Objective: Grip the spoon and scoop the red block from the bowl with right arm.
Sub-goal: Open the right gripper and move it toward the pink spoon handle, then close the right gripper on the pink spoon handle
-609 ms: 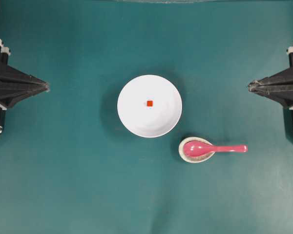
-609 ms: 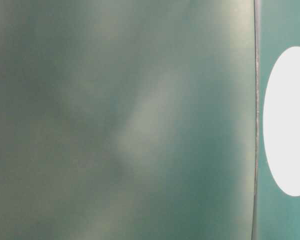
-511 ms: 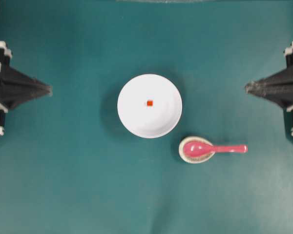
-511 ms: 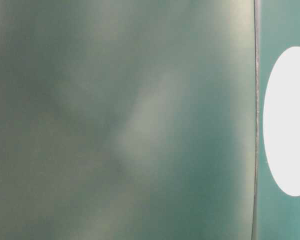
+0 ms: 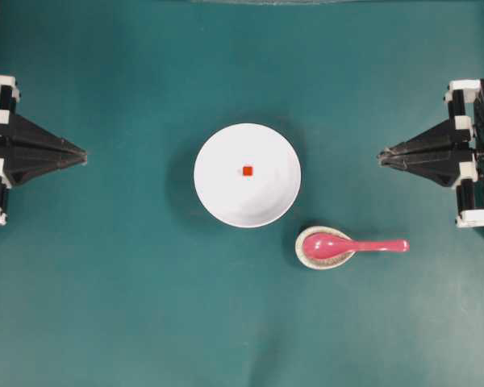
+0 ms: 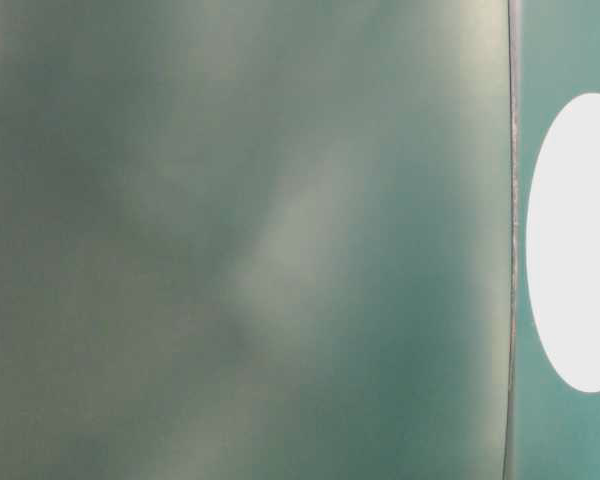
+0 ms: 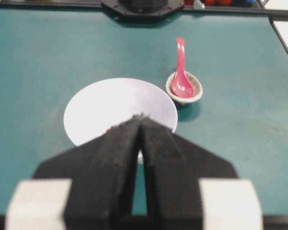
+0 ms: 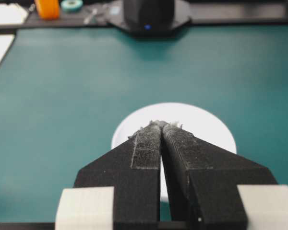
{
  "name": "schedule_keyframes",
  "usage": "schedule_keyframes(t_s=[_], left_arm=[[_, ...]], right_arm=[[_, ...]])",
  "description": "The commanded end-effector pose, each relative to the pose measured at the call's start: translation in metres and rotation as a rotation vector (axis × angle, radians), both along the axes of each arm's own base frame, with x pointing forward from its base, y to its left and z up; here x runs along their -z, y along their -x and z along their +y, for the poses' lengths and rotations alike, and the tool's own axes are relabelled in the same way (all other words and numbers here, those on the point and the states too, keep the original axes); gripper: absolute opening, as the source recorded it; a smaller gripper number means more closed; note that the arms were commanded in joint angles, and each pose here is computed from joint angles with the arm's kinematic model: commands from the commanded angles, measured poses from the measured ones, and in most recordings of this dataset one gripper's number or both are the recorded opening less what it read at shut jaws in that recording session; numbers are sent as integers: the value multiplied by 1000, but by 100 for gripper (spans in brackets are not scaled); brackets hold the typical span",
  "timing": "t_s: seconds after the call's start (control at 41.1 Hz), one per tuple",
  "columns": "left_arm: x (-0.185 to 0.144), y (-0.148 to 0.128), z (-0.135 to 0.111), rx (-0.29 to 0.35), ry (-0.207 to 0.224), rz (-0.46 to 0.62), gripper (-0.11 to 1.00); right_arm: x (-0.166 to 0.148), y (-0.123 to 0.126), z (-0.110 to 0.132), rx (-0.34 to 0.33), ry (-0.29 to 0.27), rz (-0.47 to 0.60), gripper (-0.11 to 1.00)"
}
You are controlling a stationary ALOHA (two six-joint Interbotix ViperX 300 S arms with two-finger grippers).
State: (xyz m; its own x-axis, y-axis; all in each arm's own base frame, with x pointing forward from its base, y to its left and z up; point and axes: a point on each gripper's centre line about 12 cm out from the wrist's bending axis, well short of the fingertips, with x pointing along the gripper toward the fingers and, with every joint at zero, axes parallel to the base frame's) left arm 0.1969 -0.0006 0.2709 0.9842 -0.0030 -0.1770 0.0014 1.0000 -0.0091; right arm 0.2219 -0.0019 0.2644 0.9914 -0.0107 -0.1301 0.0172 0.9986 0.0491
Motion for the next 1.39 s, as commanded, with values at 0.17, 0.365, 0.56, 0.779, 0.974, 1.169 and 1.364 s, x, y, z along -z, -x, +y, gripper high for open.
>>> schedule_keyframes(t_s=[0.17, 0.365, 0.56, 0.779, 0.974, 1.169, 1.364], left_arm=[[-5, -3, 0, 1, 0, 9, 0], [-4, -3, 0, 1, 0, 18, 0], [-4, -3, 0, 1, 0, 21, 0], [-3, -3, 0, 2, -2, 25, 0], [-3, -3, 0, 1, 0, 26, 0], [-3, -3, 0, 1, 0, 26, 0], [-3, -3, 0, 1, 0, 26, 0]], right_arm=[[-18, -5, -1, 9, -26, -43, 0], [-22, -5, -1, 15, -48, -51, 0], [-21, -3, -1, 14, -63, -25, 0], [-21, 1, -1, 13, -70, -4, 0], [-19, 3, 0, 17, -102, 22, 8], [-11, 0, -1, 34, -185, 61, 33], [9, -6, 2, 41, -237, 153, 43]])
